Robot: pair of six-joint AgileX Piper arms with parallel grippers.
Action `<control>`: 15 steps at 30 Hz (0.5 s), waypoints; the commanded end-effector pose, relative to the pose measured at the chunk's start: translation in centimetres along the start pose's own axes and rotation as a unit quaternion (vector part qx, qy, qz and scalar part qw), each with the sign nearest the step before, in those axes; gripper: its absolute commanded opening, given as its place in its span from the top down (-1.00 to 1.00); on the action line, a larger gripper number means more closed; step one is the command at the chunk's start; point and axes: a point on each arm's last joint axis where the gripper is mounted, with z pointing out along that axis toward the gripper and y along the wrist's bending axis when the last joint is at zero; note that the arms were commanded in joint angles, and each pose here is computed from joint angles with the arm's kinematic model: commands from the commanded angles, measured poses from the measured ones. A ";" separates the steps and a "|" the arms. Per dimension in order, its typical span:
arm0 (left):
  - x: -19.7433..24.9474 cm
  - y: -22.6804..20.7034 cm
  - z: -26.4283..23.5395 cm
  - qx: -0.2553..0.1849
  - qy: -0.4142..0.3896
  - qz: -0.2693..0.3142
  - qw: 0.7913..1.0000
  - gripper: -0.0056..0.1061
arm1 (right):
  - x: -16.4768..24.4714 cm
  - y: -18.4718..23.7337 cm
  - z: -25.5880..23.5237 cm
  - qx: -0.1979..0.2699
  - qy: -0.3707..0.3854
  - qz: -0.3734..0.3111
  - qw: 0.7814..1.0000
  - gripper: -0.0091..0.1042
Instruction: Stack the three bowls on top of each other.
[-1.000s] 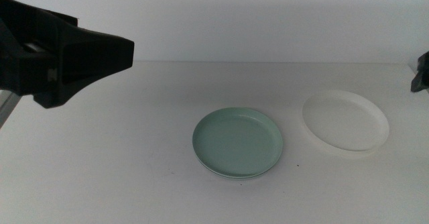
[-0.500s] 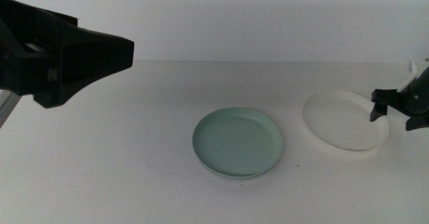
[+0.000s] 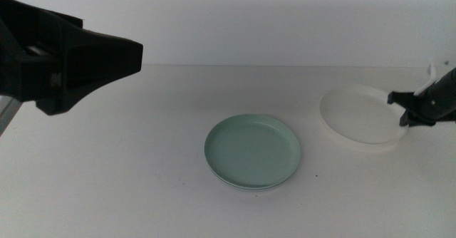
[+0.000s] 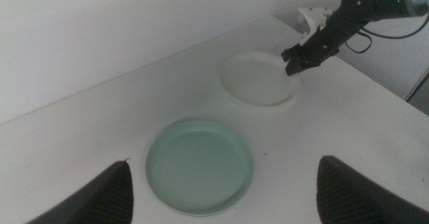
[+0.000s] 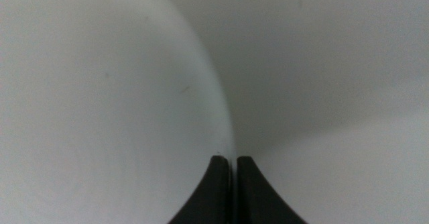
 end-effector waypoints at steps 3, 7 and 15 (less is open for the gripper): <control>-0.1 0.0 -0.1 -0.003 -0.008 0.000 1.000 -0.78 | -1.6 0.9 -5.9 -0.010 -0.067 -0.006 0.998 0.88; -0.1 0.0 -0.1 -0.003 -0.008 0.000 1.000 -0.78 | -0.3 4.6 -10.5 -0.056 -0.109 -0.018 0.992 0.88; -0.1 0.0 -0.1 -0.003 -0.008 0.000 1.000 -0.78 | 5.5 17.1 -10.1 -0.154 -0.059 -0.110 0.980 0.88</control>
